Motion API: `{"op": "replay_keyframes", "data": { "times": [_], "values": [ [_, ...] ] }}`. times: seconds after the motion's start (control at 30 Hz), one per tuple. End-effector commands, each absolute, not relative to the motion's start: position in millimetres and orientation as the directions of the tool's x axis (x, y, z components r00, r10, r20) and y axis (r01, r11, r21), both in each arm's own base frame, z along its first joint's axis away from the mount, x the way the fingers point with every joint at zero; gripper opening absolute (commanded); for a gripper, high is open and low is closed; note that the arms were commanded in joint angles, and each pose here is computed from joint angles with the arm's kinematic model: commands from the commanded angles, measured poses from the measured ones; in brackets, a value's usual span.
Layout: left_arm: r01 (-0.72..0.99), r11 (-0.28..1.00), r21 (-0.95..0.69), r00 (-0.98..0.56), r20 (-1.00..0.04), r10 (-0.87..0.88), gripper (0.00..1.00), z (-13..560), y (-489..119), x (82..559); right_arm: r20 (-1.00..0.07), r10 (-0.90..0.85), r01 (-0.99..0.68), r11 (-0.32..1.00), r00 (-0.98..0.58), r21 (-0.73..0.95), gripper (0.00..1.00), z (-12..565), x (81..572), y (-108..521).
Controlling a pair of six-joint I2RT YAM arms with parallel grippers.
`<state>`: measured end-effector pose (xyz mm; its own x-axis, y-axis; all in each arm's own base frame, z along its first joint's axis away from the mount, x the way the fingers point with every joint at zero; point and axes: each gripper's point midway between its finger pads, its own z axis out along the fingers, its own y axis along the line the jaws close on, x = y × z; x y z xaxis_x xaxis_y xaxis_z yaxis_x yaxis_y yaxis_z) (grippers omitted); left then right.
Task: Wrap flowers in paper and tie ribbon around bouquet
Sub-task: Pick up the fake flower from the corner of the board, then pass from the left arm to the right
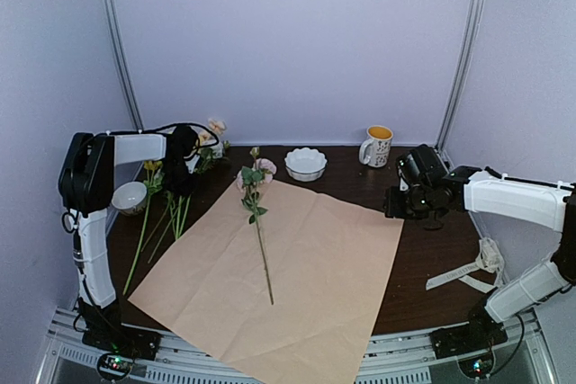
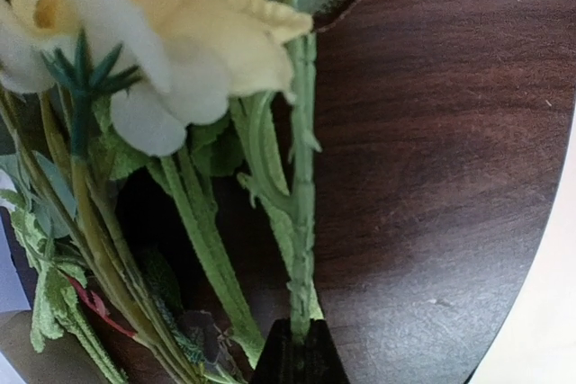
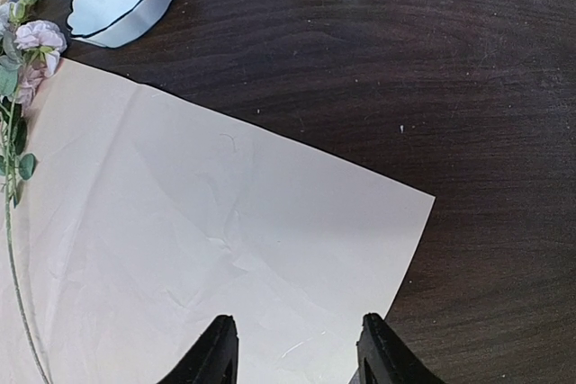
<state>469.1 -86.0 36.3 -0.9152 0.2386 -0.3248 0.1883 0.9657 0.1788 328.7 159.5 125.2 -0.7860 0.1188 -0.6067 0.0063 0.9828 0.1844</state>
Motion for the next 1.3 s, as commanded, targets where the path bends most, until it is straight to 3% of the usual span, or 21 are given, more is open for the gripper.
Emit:
{"op": "replay_keyframes", "data": {
  "times": [0.0,0.17,0.3,0.53,0.63,0.77,0.93,1.1,1.17,1.27],
  "values": [
    [0.137,0.975,0.178,-0.89,-0.409,0.2,0.0,62.2,-86.9,476.8,-0.642,0.116,-0.002,0.984,-0.758,0.18,0.47,144.7,331.6,159.0],
    [0.116,0.988,0.1,-0.76,-0.632,0.153,0.0,147.4,-96.3,482.0,-0.688,0.089,-0.078,0.975,-0.721,0.208,0.48,167.7,330.9,166.2],
    [0.132,0.99,0.042,-0.566,-0.817,0.11,0.0,235.0,-102.5,469.5,-0.765,0.061,-0.249,0.926,-0.641,0.283,0.48,205.7,323.3,190.6],
    [0.389,0.921,0.021,-0.136,-0.987,0.08,0.0,369.1,-158.9,393.3,-0.909,-0.075,-0.664,0.708,-0.41,0.241,0.48,293.1,277.2,268.4],
    [0.582,0.812,-0.039,-0.009,-0.999,-0.041,0.0,408.2,-197.9,346.7,-0.933,-0.096,-0.789,0.569,-0.346,0.234,0.49,321.0,254.9,310.9],
    [0.803,0.583,-0.124,0.048,-0.962,-0.27,0.0,449.7,-247.6,285.2,-0.967,-0.048,-0.89,0.404,-0.251,0.211,0.53,363.1,228.9,361.6],
    [0.927,0.3,-0.225,-0.071,-0.891,-0.449,0.0,462.2,-296.5,238.6,-0.982,-0.016,-0.948,0.261,-0.19,0.179,0.64,396.2,205.1,411.5],
    [0.964,0.102,-0.246,-0.17,-0.864,-0.474,0.0,464.1,-334.8,212.5,-0.979,-0.042,-0.951,0.248,-0.199,0.183,0.65,397.0,202.6,434.4],
    [0.964,0.07,-0.258,-0.198,-0.866,-0.459,0.0,461.8,-344.6,209.2,-0.976,-0.047,-0.942,0.275,-0.213,0.192,0.58,393.5,207.3,434.0],
    [0.964,0.046,-0.261,-0.213,-0.868,-0.449,0.0,458.2,-350.5,204.8,-0.974,-0.044,-0.935,0.295,-0.22,0.198,0.28,389.7,209.5,431.3]
  ]
}}
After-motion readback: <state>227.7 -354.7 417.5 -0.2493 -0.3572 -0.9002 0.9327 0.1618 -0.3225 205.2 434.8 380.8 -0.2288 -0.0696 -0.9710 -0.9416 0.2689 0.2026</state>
